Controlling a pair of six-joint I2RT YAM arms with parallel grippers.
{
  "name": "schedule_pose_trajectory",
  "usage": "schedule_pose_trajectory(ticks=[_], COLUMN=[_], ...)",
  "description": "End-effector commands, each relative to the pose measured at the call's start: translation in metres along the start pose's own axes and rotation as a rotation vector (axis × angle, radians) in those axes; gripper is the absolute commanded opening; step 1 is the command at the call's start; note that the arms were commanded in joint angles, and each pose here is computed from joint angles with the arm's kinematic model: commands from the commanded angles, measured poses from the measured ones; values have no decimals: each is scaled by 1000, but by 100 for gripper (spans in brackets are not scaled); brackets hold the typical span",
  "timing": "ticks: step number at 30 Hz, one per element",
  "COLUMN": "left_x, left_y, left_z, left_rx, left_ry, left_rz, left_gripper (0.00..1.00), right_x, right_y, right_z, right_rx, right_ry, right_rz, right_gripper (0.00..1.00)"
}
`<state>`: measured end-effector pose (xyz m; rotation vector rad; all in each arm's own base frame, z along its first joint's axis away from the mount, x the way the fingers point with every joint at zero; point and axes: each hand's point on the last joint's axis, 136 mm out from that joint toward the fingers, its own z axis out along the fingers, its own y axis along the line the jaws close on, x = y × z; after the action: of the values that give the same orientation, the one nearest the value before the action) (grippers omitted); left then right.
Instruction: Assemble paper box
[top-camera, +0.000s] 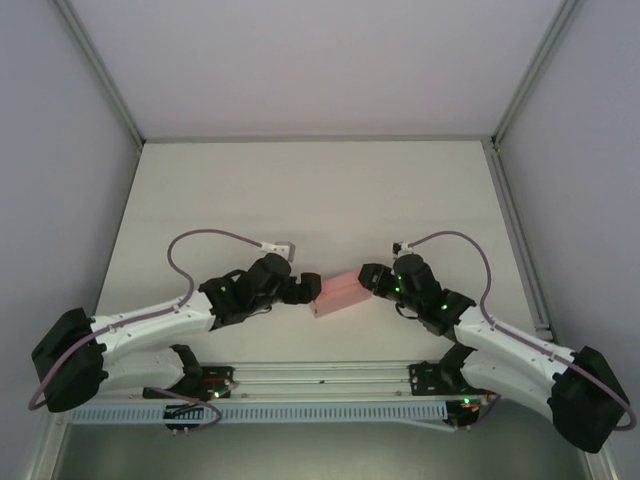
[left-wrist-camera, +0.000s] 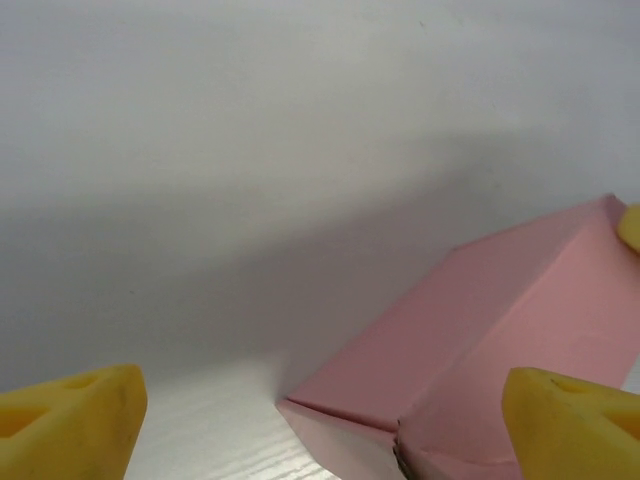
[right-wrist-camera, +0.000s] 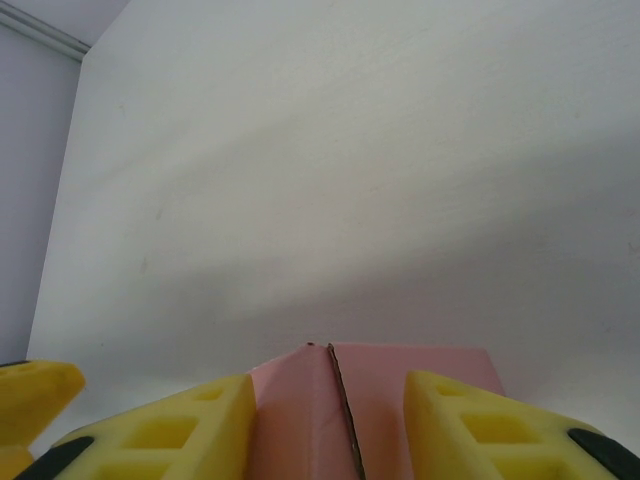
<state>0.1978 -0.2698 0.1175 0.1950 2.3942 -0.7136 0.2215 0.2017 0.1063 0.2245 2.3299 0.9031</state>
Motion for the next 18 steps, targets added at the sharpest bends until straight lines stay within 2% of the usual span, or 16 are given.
schedule_pose_trajectory(ticks=[1, 4, 5, 8, 14, 16, 18], left_x=[18, 29, 31, 38, 73, 88, 101], left_y=[3, 15, 15, 15, 22, 32, 48], left_z=[6, 13, 14, 19, 23, 25, 29], left_rx=[58, 24, 29, 47, 109, 88, 14], left_ry=[28, 53, 59, 73, 75, 59, 68], left_rz=[-2, -5, 0, 12, 98, 152, 186], left_gripper=[80, 68, 67, 54, 50, 49, 37], right_x=[47, 47, 47, 49, 52, 53, 50], right_y=[-54, -57, -59, -61, -64, -66, -66], right_z=[0, -1, -1, 1, 7, 7, 7], right_rx=[197, 210, 216, 216, 203, 202, 194], right_ry=[178, 174, 171, 174, 172, 175, 163], right_rz=[-33, -32, -24, -21, -56, -86, -115], right_gripper=[43, 43, 42, 43, 40, 39, 37])
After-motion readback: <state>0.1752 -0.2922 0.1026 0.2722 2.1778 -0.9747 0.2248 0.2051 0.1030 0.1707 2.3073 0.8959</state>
